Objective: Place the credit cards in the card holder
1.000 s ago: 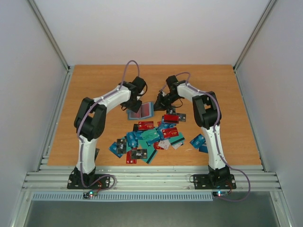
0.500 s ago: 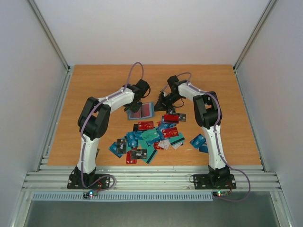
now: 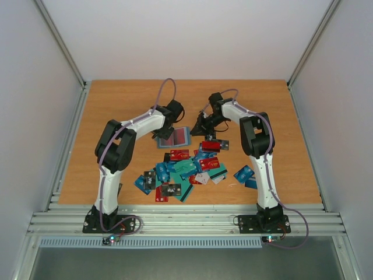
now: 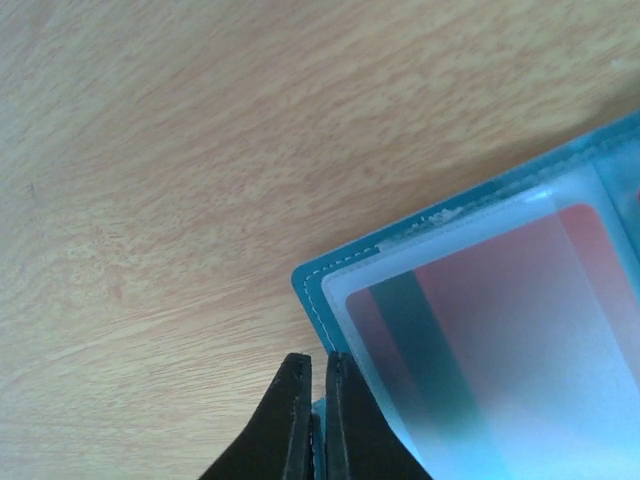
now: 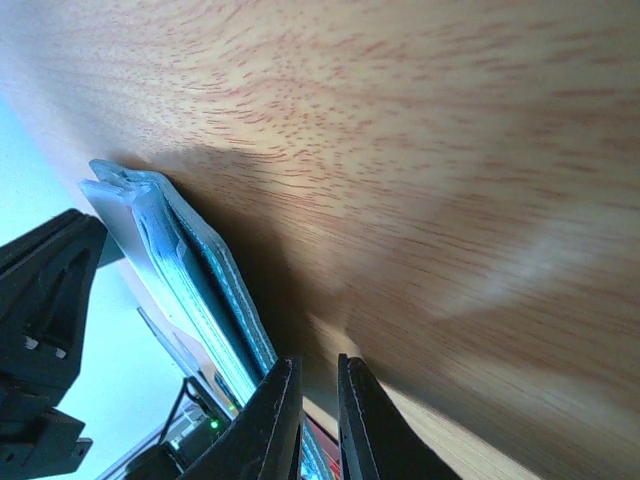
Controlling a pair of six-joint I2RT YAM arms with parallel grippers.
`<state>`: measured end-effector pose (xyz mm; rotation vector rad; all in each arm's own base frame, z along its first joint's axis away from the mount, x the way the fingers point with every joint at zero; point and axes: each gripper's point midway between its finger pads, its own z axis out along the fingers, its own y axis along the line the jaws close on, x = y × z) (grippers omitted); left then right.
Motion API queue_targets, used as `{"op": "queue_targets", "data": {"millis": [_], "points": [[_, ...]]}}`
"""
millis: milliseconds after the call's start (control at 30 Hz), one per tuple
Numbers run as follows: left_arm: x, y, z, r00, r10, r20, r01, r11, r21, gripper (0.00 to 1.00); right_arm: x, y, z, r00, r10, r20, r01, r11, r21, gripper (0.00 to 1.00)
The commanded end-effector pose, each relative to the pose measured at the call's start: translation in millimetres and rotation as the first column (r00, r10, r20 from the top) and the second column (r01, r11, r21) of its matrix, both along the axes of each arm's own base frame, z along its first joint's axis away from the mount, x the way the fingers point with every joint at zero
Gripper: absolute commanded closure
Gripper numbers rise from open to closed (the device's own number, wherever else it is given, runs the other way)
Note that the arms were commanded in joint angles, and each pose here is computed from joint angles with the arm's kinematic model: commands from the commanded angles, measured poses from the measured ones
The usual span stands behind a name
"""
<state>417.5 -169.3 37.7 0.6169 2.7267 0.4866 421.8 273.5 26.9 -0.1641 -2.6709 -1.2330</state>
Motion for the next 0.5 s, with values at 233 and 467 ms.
{"op": "queue_targets", "data": {"millis": [233, 467], "points": [[1, -10, 28, 0.994, 0.092, 0.058, -0.077, 0.971, -0.227, 1.00, -3, 6, 11, 1.000, 0.002, -0.001, -0.002, 0.998, 0.059, 0.87], [-2, -17, 31, 0.991, 0.132, 0.016, -0.114, 0.906, -0.407, 1.00, -12, 18, 12, 0.999, 0.034, -0.010, -0.033, 0.996, 0.087, 0.87]]}}
